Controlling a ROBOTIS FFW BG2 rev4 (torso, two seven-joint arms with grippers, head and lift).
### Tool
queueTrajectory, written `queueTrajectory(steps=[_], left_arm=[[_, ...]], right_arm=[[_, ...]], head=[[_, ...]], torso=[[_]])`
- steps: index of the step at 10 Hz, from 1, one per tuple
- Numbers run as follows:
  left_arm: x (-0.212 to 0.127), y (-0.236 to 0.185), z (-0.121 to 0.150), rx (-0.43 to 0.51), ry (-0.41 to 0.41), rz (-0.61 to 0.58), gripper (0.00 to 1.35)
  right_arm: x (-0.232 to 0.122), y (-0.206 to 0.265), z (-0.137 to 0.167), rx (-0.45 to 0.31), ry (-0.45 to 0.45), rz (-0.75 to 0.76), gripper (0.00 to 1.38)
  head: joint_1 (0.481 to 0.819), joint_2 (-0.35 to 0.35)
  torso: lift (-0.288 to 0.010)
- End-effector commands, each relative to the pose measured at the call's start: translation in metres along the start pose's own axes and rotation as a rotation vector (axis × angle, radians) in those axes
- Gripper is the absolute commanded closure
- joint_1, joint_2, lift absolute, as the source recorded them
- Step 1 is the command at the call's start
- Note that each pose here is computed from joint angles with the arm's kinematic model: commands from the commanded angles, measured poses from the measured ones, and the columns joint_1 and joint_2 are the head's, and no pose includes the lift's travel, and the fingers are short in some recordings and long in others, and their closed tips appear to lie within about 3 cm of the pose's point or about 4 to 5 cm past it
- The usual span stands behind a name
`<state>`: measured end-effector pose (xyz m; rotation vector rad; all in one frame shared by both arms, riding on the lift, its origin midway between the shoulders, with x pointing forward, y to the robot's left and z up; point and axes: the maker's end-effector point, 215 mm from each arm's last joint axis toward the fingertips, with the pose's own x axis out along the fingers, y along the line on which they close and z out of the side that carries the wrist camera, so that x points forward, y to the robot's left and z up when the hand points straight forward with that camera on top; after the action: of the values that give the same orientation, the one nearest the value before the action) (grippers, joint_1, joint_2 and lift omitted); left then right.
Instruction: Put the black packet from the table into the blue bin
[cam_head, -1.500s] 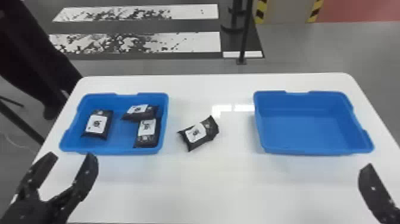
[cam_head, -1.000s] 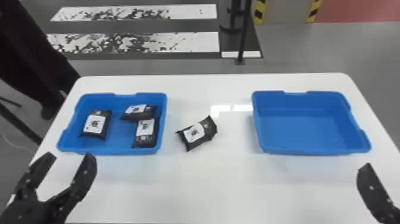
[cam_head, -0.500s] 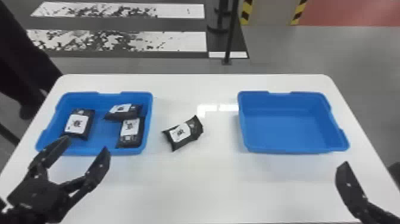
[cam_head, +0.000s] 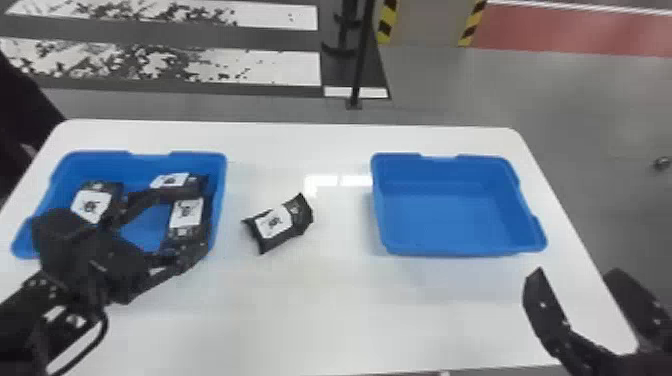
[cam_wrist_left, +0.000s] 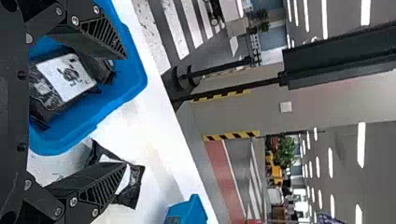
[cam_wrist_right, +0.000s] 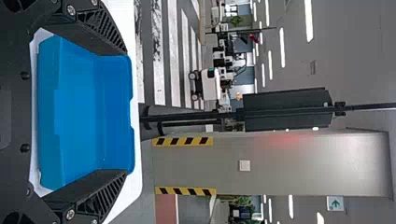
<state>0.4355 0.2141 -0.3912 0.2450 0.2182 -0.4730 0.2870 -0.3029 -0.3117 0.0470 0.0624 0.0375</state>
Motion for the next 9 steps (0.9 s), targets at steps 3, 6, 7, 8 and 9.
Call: queueTrajectory(steps=[3, 6, 7, 8, 9], left_arm=[[0.079, -0.050, -0.003, 0.040, 0.071, -0.159, 0.23], [0.116, -0.101, -0.030, 0.003, 0.160, -0.289, 0.23], [0.125, -0.116, -0.030, 0.005, 0.170, -0.330, 0.23], [0.132, -0.133, -0.034, 0.003, 0.190, -0.368, 0.23], [0.140, -0.139, -0.043, 0.008, 0.214, -0.387, 0.23]], right_arm=[[0.001, 0.000, -0.002, 0.003, 0.000, -0.001, 0.11], [0.001, -0.002, -0.005, 0.004, 0.005, -0.004, 0.11], [0.001, -0.002, -0.005, 0.004, 0.004, -0.005, 0.11], [0.001, -0.002, -0.005, 0.004, 0.004, -0.005, 0.11], [0.002, -0.002, -0.004, 0.004, 0.002, -0.005, 0.11]], head=[[0.695, -0.196], [0.695, -0.257], [0.695, -0.297], [0.695, -0.319], [0.695, -0.343]], torso=[[-0.110], [-0.110], [-0.110], [-0.110], [-0.110]])
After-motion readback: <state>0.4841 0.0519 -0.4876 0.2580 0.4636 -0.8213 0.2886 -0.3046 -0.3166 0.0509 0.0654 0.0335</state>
